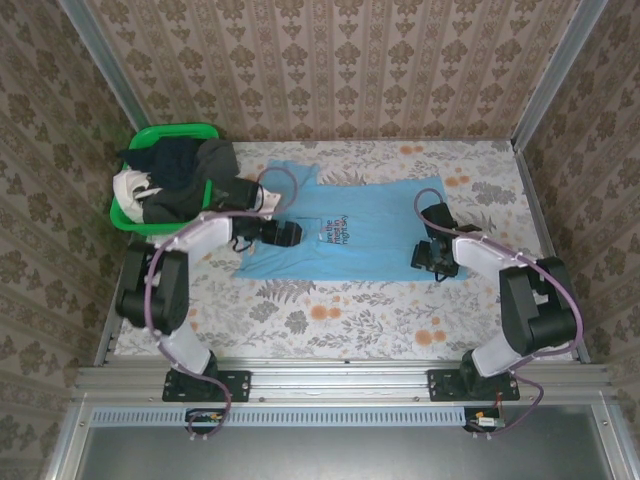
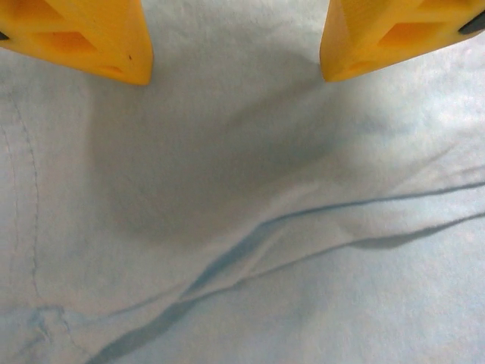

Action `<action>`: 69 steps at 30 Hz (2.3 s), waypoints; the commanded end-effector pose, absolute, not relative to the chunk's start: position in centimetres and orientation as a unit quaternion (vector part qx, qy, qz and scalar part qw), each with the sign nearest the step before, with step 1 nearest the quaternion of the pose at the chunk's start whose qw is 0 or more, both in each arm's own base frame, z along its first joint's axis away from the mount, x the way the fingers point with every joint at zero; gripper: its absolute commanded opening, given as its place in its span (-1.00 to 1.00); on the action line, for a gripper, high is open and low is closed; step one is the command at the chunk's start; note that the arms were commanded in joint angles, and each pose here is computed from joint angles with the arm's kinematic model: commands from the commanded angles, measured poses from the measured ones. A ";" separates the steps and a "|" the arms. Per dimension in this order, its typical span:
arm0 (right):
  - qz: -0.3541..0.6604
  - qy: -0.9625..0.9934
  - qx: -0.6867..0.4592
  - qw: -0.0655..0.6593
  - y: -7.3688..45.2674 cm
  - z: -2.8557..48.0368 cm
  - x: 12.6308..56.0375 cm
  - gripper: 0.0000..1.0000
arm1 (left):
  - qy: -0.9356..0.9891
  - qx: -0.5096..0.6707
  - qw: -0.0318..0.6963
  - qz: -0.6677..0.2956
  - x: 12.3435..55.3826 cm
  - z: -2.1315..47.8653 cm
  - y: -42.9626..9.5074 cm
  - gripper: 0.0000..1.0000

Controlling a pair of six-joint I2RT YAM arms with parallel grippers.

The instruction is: Fold and stack the t-shirts

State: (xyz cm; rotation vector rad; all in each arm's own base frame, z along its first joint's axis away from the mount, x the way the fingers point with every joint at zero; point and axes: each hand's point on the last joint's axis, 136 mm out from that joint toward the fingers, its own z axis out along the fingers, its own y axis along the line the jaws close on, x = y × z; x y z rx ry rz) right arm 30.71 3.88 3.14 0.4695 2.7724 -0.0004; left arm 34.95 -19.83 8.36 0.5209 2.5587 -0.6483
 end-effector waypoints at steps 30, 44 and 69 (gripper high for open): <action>0.073 0.944 0.239 0.216 2.7 7.6 31.0 0.29 | 0.955 -0.054 0.265 -0.121 28.1 10.1 -9.1 1.00; 0.060 0.950 0.225 0.210 -0.9 7.6 45.7 0.38 | 0.934 -0.019 0.320 -0.157 48.9 15.6 -13.5 0.67; 0.116 0.954 0.209 0.182 -0.8 2.8 55.9 0.23 | 0.955 -0.031 0.263 -0.135 63.3 2.0 -14.5 0.39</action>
